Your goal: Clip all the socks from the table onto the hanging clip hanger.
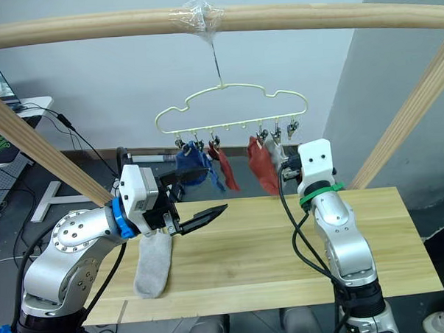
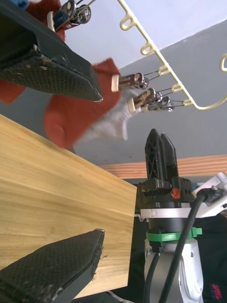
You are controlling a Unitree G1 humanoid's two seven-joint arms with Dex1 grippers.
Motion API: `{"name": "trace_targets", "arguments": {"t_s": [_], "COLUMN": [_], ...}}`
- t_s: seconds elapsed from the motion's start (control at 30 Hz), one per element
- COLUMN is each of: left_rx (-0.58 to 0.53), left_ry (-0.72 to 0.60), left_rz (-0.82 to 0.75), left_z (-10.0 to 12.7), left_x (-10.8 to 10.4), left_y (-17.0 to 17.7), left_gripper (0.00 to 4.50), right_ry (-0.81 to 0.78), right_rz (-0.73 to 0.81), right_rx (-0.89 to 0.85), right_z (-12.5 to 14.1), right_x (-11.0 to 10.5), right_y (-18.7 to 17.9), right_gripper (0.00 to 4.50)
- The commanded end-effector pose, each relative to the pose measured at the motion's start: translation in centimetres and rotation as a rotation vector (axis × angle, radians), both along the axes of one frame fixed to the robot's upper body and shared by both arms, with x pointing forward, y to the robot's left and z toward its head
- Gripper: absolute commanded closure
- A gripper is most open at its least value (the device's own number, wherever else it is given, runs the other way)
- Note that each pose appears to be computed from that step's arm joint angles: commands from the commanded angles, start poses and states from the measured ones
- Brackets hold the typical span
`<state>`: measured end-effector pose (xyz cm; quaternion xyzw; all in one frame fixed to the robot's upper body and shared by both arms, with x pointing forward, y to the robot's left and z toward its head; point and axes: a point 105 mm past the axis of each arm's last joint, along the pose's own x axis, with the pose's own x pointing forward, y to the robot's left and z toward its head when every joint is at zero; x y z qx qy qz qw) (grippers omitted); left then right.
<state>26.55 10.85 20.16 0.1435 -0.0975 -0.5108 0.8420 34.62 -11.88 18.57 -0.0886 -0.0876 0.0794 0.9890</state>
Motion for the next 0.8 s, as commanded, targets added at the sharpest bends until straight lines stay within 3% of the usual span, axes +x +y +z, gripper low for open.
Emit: {"name": "trace_targets", "arguments": {"t_s": [0.03, 0.1, 0.33, 0.5, 0.63, 0.8], "left_rx": [-0.014, -0.016, -0.02, -0.023, -0.024, -0.026], "left_ry": [-0.052, -0.051, -0.051, -0.05, -0.049, -0.051], "left_rz": [-0.012, -0.014, -0.016, -0.017, -0.018, -0.017], "left_z": [1.29, 1.31, 1.37, 1.42, 1.42, 1.49], "left_x": [-0.39, -0.45, -0.46, -0.39, -0.36, -0.3], "left_y": [-0.3, -0.35, -0.52, -0.61, -0.65, -0.74], "left_gripper": [0.0, 0.0, 0.0, 0.0, 0.0, 0.0], "right_ry": [-0.067, -0.069, -0.07, -0.072, -0.067, -0.066], "right_rz": [-0.022, -0.012, -0.04, -0.038, -0.045, -0.046], "right_rx": [0.017, 0.035, 0.03, 0.04, 0.035, 0.037], "right_z": [1.66, 1.73, 1.77, 1.86, 1.76, 1.77], "right_x": [-0.02, -0.01, 0.33, 0.46, 0.52, 0.59], "right_y": [-0.19, -0.08, -0.36, -0.26, -0.3, -0.29], "right_gripper": [3.34, 3.34, 1.15, 1.15, 2.08, 2.08]}}
